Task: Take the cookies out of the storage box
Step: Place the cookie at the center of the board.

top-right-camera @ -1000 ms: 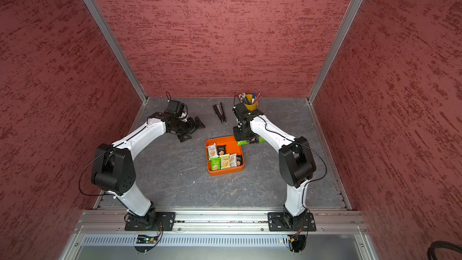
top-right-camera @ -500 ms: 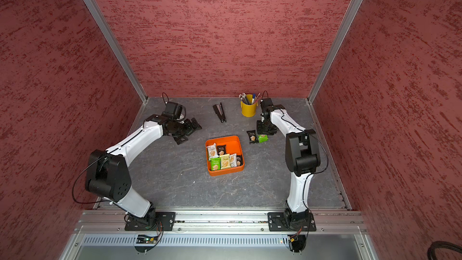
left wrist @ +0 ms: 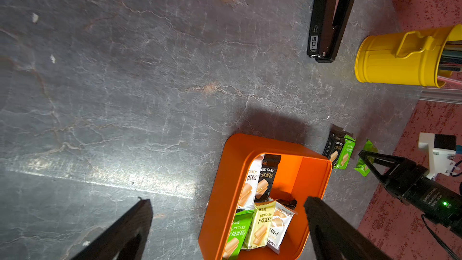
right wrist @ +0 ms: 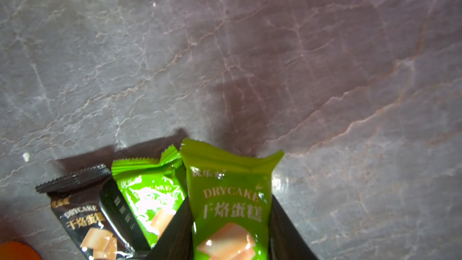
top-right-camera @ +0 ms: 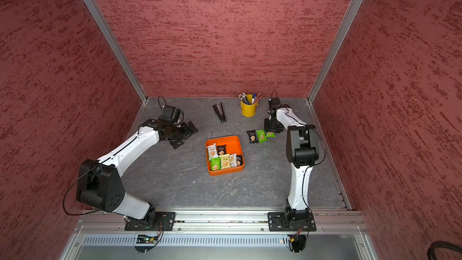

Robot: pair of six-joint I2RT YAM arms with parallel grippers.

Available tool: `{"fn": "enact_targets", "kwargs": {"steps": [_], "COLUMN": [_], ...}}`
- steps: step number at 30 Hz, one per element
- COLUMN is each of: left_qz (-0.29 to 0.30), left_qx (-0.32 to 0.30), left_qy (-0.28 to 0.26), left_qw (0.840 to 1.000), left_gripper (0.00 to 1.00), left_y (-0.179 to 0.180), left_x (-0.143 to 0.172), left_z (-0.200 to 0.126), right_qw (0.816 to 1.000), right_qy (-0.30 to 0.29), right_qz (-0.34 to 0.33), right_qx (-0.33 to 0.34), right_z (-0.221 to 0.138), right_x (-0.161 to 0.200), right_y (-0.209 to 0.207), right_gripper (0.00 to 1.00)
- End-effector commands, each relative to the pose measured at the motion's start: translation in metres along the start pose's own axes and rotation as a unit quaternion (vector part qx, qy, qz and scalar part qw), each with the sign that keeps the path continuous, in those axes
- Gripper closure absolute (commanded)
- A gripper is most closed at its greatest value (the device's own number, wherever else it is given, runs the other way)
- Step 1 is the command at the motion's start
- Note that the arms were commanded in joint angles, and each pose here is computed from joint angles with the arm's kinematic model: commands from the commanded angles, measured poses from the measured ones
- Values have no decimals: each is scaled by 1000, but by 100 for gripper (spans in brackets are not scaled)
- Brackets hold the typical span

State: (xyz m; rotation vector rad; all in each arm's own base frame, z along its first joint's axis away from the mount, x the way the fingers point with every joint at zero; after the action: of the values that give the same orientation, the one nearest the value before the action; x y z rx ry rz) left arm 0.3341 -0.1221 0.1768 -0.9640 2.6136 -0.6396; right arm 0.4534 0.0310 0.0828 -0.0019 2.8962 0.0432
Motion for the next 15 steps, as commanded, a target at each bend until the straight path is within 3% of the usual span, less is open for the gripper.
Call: {"fn": "enact_targets", "kwargs": {"steps": [1, 8, 15], "left_qz": [0, 8, 23], "left_qx": [-3, -2, -2], "left_qy": [-8, -6, 2], "left_qw": [1000, 1000, 1000], "left_gripper": [0, 0, 0], "left_y": [2, -2, -9], "left_x": [2, 1, -2], "left_z": [-6, -7, -5], "right_qw": [1000, 1000, 1000], "right_qy": [-15, -6, -7], "right_qz": [-6, -12, -9], "right_qx": [14, 23, 24], "right_z": [3, 12, 7], "right_x": [-12, -10, -8], "right_y": [-8, -11, -12], "right_gripper": [61, 59, 43]}}
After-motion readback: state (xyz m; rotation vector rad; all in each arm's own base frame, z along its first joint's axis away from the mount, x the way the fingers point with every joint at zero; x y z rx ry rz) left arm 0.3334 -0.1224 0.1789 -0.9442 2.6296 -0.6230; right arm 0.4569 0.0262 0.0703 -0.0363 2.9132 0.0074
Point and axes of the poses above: each gripper's point midway between its finger pads, its own z axis out along the fingers, its own y axis along the line the jaws close on, x = y × z, the point moved 4 cm from there along -z, back along the fingers, and after that the axes turned 8 degrees about -z, right-handed, at the moved point
